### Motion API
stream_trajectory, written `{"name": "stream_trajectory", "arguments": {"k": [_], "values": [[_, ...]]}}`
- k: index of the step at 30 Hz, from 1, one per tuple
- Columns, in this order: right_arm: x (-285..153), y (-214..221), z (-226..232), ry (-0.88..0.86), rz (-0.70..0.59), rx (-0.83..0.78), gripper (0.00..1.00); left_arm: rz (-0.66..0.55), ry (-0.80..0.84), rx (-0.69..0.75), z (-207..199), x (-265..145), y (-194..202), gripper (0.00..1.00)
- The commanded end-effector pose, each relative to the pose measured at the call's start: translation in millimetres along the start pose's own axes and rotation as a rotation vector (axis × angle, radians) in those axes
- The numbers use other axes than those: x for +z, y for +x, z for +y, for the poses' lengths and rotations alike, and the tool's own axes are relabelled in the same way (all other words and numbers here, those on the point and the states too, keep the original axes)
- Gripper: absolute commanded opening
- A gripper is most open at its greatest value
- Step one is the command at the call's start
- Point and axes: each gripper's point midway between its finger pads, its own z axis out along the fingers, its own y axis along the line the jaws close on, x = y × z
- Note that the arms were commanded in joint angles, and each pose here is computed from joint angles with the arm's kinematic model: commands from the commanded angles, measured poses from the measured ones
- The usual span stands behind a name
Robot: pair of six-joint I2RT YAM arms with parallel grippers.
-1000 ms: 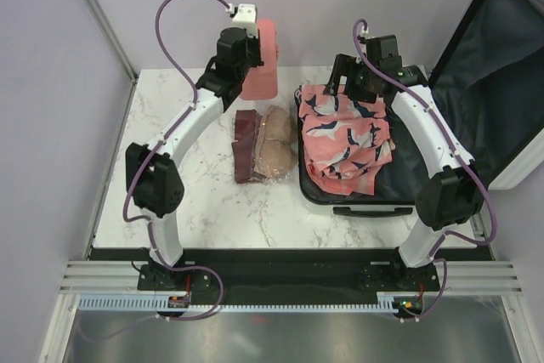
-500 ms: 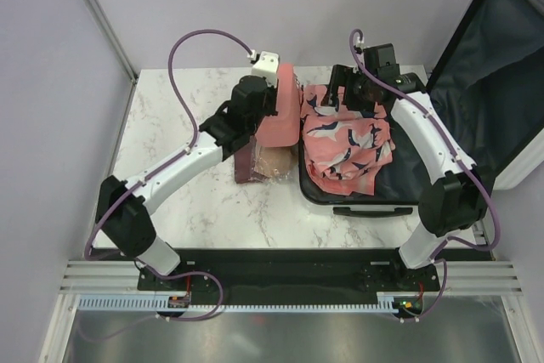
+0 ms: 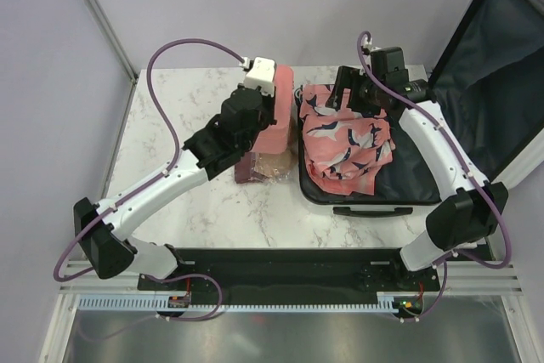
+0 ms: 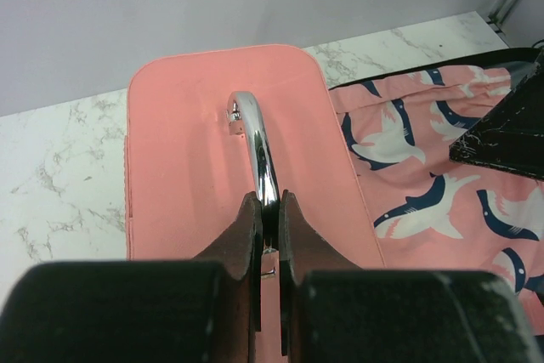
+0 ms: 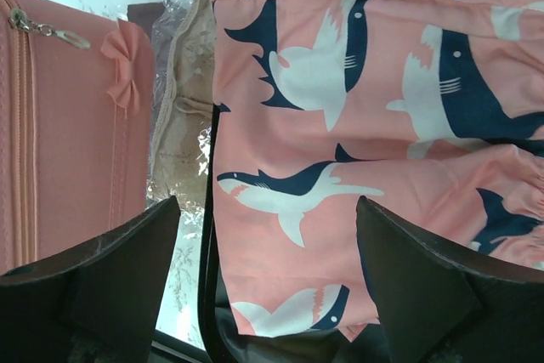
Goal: Pack the luggage
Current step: Place the storage box in the luggage.
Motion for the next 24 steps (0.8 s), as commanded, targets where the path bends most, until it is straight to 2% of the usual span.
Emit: {"name": "stream_trajectory", "arguments": {"k": [1,6,11,24], "values": [[-22,-15,1,0.024,-0.090,0.002,0.92,-0.199,0.005,-0.149,-8,-14,-80,0.02],[-45,-34,-4,0.070,-0.171,0.006,0.93,-0.216,0.061,-0.159,-41,-10,-95,0.02],[-53,-37,-18,0.113,-0.184,0.030,0.93,-0.237,0.116,-0.166,-69,-5,-112,0.02],[-65,-38,-42,0.172,-0.206,0.069,0.93,-0.173,0.174,-0.166,-113,28,-96,0.02]]}}
